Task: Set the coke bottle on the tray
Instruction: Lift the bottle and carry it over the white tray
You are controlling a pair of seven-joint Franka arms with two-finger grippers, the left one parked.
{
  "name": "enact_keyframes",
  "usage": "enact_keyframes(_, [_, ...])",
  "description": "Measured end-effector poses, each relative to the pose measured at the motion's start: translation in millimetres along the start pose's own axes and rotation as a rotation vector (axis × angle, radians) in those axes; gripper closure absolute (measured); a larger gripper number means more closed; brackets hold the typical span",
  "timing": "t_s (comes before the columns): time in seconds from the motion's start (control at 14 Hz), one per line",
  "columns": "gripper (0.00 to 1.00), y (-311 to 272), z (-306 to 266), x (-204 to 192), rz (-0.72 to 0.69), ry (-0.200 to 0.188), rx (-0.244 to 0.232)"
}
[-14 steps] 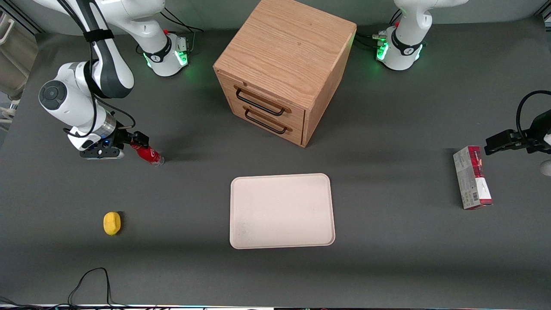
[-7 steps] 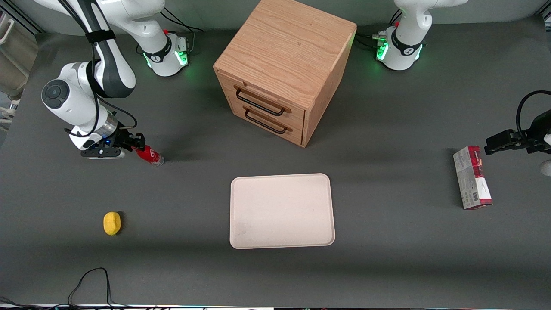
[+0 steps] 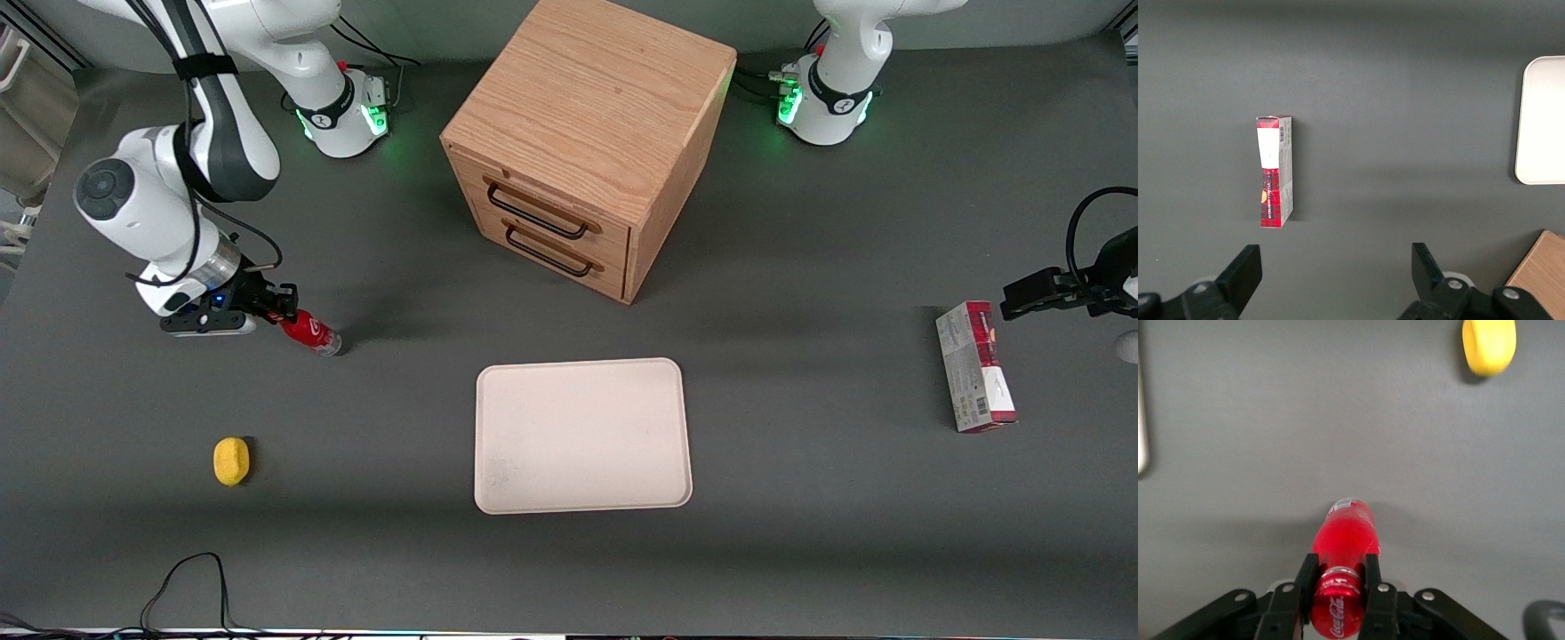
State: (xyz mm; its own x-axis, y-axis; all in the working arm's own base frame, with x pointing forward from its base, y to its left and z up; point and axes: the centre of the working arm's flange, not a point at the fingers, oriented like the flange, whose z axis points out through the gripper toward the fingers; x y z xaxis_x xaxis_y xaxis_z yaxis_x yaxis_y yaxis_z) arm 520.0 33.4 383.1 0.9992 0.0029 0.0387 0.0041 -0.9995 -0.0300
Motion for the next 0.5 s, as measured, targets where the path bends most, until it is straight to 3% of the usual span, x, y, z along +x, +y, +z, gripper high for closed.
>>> enact_keyframes(0.21, [0.68,-15,-109,41,-0.018,-0.05,0.002])
enact_keyframes(0.5, [0.68,-51,-209,81,-0.062,-0.067,-0.007])
